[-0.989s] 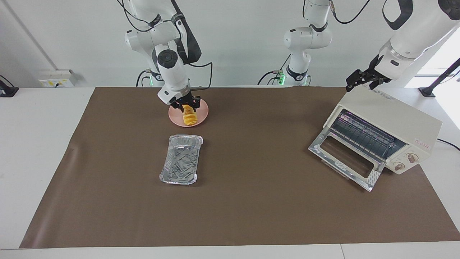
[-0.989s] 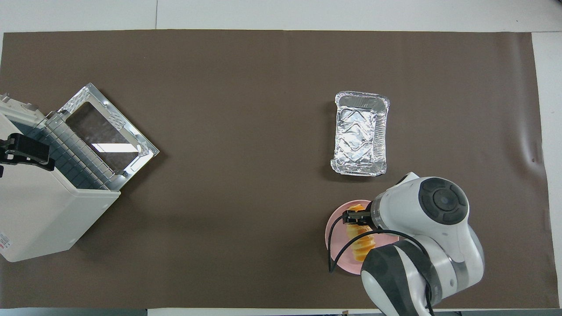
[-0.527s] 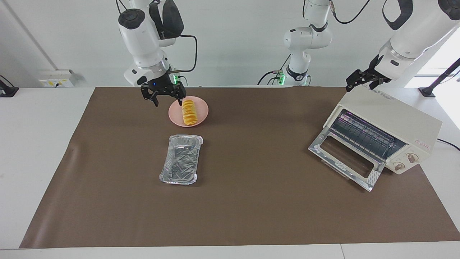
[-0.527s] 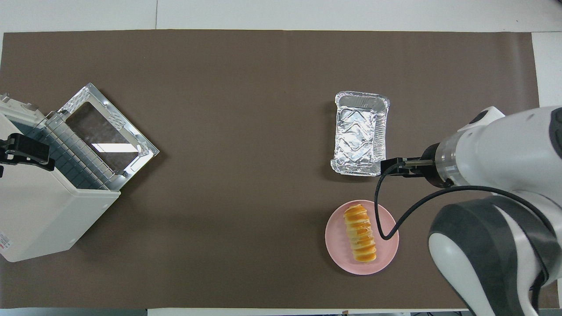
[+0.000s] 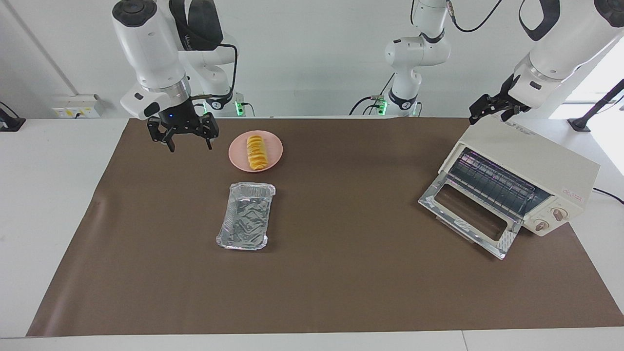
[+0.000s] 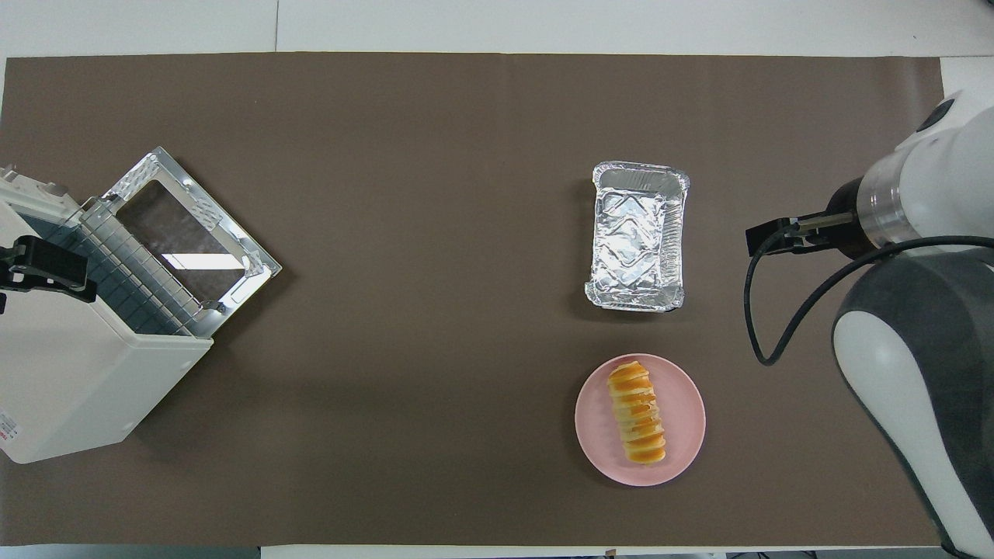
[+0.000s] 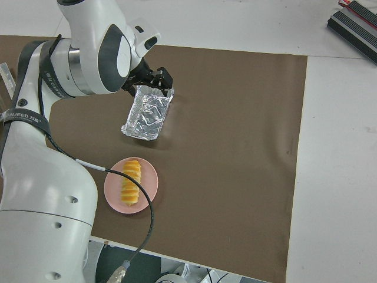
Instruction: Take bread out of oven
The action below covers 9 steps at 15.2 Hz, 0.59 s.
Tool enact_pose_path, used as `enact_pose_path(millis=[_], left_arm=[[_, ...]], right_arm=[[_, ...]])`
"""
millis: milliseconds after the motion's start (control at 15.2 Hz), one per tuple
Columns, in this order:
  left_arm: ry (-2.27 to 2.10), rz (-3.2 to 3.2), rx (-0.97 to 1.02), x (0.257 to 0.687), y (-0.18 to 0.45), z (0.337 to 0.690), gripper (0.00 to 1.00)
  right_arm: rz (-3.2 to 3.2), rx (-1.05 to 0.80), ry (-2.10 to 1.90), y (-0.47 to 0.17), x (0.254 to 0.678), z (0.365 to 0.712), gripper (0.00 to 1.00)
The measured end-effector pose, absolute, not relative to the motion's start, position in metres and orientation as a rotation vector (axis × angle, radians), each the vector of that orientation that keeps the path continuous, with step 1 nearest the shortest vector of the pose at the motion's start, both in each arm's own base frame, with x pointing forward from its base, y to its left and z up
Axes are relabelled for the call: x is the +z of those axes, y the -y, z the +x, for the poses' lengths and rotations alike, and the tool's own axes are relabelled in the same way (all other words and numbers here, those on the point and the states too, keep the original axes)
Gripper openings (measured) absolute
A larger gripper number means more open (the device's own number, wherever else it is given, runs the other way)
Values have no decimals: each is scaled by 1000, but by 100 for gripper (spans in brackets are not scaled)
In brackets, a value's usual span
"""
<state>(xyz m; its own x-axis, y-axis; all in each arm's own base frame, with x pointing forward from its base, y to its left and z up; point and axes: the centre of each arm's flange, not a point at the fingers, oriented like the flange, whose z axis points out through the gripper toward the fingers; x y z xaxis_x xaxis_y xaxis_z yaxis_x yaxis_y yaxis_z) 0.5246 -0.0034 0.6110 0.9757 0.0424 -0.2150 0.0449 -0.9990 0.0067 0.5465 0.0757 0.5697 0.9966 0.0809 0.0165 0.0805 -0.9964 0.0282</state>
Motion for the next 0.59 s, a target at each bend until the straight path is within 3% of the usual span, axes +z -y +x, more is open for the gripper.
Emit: enact_pose_path(millis=[593], left_arm=[[-69,3111,-338,611,3,525,100]], right_arm=[[3115,51,-2,-33,583,552,100]])
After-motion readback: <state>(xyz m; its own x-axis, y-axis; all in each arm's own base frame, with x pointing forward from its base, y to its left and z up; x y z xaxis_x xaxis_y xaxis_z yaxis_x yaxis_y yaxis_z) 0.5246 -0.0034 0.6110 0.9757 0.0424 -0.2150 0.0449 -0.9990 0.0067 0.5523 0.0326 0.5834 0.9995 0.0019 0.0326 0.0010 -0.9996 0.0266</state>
